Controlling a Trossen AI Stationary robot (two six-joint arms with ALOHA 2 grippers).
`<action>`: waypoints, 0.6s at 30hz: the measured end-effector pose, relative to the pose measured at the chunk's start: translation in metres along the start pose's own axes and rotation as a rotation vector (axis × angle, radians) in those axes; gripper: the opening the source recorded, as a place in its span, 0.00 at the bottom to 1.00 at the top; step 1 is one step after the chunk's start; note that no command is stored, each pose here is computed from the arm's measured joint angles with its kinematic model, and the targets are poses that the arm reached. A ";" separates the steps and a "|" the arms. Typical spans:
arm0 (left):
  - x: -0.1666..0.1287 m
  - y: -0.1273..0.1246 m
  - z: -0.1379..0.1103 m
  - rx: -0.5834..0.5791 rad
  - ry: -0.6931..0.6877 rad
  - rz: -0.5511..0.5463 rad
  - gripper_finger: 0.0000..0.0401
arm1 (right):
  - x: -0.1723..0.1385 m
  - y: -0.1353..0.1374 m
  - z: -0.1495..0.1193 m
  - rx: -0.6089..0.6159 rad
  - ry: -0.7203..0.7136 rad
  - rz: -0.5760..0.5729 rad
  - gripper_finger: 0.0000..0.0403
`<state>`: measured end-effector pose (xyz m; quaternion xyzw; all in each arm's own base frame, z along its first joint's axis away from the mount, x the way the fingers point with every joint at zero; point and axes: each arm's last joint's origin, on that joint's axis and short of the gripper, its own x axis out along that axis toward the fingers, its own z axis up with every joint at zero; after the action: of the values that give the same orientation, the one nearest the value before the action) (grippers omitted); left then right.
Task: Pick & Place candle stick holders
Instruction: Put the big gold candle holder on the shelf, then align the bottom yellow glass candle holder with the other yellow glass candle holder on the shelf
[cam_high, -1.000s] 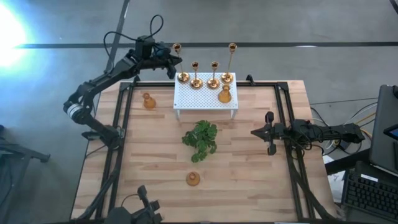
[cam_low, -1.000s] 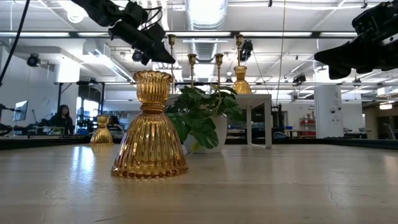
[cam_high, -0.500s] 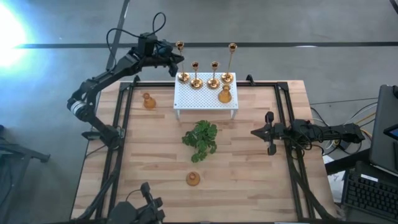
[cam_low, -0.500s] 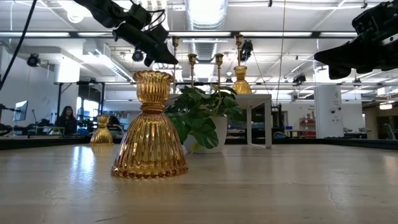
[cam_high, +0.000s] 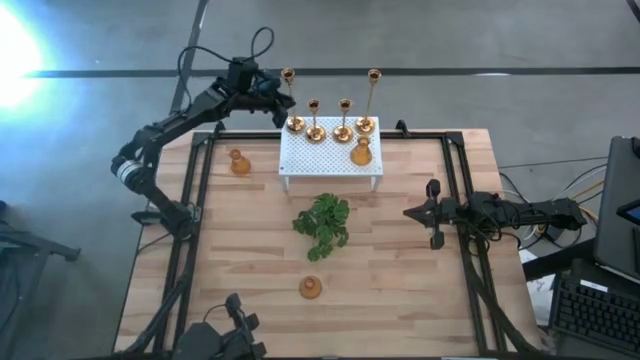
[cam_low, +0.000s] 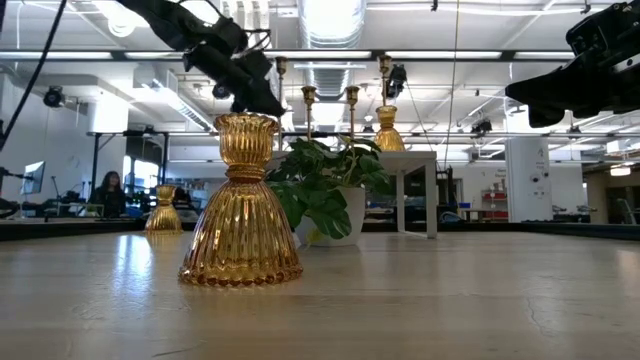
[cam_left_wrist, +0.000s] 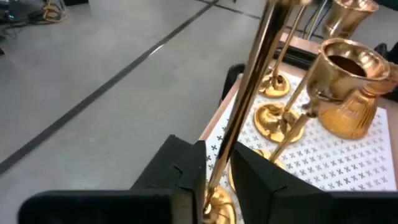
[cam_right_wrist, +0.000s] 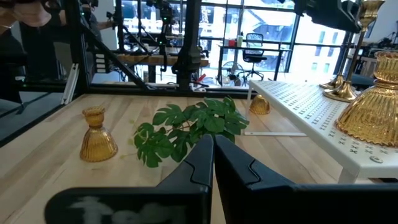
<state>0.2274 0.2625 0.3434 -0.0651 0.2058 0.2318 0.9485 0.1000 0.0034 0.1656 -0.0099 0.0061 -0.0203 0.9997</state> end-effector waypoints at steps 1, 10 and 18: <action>0.000 0.000 0.000 0.001 -0.001 0.000 0.20 | 0.000 0.000 0.000 0.000 0.000 0.000 0.02; -0.003 0.000 0.003 0.005 -0.022 0.006 0.23 | 0.000 0.000 0.000 0.000 0.000 0.001 0.02; -0.003 0.000 0.003 0.001 -0.014 0.005 0.37 | 0.000 0.000 0.000 0.000 0.000 0.000 0.02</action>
<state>0.2258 0.2621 0.3470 -0.0623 0.1992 0.2343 0.9495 0.1000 0.0034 0.1656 -0.0099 0.0061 -0.0202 0.9997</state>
